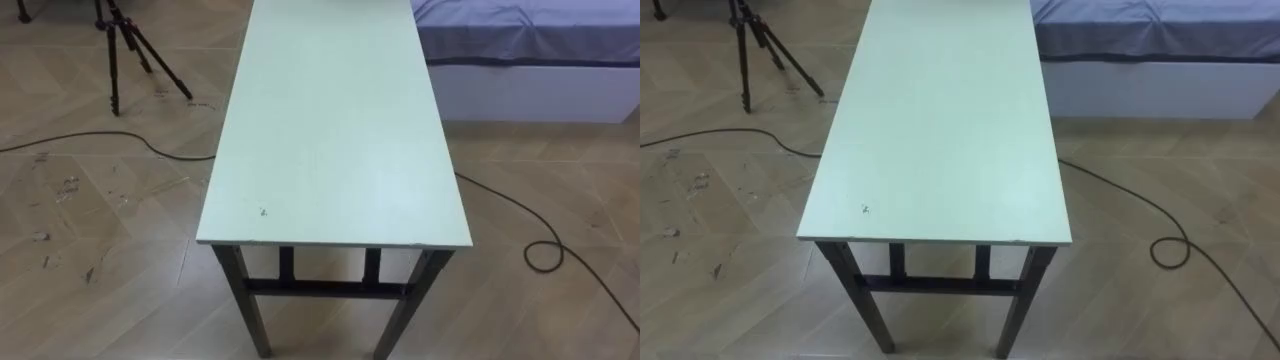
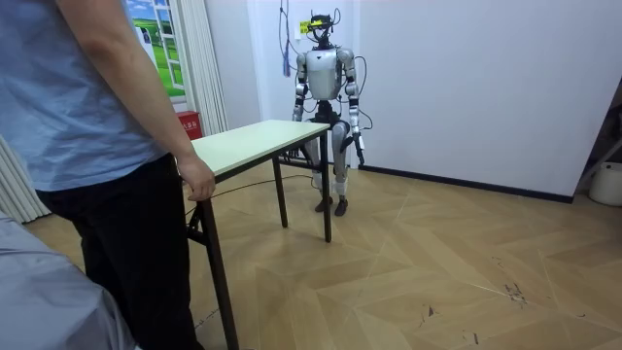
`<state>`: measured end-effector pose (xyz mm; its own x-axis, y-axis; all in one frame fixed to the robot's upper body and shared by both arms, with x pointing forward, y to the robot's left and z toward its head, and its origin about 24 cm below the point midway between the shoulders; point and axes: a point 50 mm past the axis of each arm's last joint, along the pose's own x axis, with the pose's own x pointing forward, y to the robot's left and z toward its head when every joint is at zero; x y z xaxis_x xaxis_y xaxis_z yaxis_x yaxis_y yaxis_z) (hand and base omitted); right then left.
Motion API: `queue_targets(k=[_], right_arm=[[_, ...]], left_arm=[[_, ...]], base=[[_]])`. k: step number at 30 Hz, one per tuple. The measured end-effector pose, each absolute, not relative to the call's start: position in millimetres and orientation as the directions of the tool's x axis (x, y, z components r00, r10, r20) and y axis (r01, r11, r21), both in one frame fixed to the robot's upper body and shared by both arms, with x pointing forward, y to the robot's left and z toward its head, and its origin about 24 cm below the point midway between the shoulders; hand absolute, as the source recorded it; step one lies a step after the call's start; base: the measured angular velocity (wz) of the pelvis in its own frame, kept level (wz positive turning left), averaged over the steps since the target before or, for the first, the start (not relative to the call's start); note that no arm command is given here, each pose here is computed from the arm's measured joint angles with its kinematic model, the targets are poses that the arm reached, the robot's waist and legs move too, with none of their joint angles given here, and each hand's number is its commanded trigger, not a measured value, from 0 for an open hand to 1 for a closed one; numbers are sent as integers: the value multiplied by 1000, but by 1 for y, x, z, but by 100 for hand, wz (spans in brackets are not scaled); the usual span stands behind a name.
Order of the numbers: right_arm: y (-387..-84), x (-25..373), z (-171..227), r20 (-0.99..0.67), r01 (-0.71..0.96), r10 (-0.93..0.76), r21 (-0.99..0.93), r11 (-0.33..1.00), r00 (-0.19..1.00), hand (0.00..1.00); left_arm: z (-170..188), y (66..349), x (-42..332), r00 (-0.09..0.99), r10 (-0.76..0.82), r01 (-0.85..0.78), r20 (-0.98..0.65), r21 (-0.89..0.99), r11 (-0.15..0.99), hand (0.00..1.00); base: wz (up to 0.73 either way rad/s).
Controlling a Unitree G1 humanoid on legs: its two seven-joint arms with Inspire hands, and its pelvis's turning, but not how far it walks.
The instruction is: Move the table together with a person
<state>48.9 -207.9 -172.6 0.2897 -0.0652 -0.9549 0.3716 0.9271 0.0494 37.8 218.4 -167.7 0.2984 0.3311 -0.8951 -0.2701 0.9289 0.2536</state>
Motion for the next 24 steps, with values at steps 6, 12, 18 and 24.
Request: queue_targets(k=[6,12,18,24], right_arm=[[-208,49,-173,-955,369,-67,47,928,290,0],[-209,49,-172,-954,373,-64,53,926,294,0],[-211,71,-165,-912,379,-29,141,915,409,0],[-207,111,-140,-763,318,46,322,892,644,0]], left_arm=[[-168,218,36,290,340,-286,-894,258,923,0],[-168,218,36,288,331,-317,-899,236,918,0],[-166,214,48,346,240,-455,-907,61,888,0],[-155,209,71,513,136,-512,-848,-175,841,0]], base=[[0],[0],[-1],[1]])
